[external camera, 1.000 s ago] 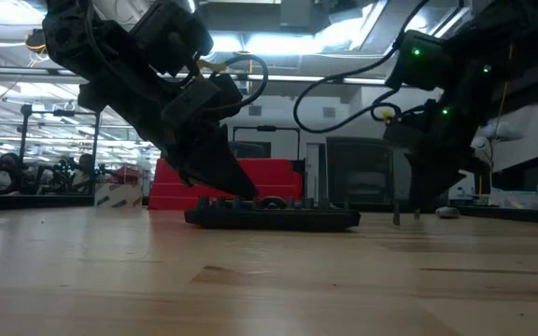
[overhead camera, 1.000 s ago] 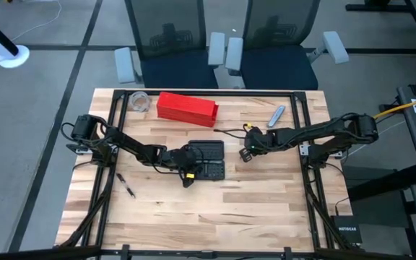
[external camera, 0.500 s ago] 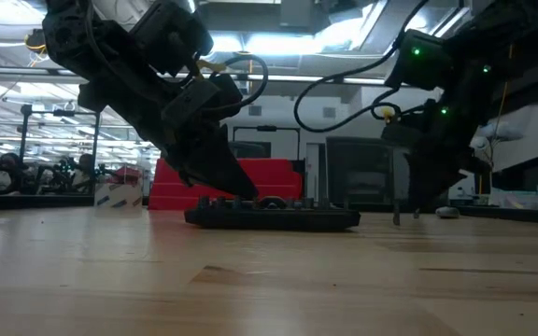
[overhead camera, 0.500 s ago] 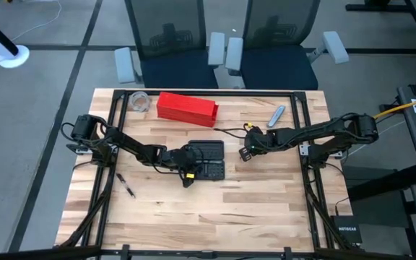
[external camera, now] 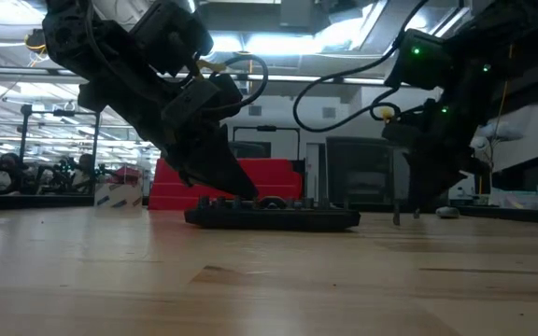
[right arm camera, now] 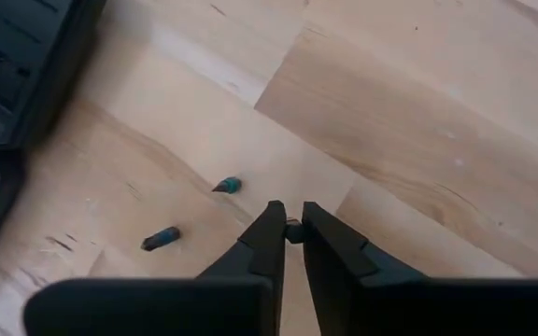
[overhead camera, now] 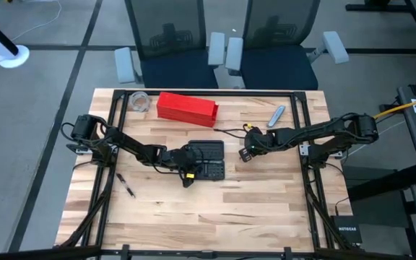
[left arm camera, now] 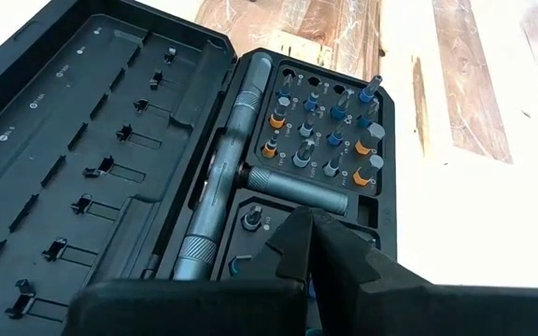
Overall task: Prefit tool cases
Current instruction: Remove the screwdriver bit from the tool case
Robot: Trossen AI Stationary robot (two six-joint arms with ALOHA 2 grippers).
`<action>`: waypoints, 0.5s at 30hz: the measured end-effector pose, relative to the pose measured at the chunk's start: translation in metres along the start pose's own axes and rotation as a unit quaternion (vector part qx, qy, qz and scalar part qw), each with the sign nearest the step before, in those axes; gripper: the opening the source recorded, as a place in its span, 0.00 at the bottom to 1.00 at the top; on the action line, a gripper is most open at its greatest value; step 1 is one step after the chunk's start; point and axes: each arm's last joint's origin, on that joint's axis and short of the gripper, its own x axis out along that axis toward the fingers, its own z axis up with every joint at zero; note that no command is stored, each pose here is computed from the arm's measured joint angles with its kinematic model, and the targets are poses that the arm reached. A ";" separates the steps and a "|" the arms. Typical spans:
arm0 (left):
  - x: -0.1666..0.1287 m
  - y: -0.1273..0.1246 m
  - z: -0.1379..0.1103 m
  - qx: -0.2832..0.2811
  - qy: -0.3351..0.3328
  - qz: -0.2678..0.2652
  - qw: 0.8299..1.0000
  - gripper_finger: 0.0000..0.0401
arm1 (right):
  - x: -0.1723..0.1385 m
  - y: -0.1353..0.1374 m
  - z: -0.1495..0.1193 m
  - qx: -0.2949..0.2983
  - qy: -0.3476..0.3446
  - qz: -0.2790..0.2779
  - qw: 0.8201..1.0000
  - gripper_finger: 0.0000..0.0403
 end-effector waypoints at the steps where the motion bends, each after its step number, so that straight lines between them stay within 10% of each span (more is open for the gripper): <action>1: 0.000 0.000 0.000 0.000 0.000 0.000 1.000 0.00 | 0.000 0.000 0.000 -0.003 0.000 0.000 1.000 0.10; 15: 0.000 0.000 0.000 0.003 0.000 0.000 1.000 0.00 | 0.000 0.000 -0.002 -0.037 0.025 0.010 0.999 0.33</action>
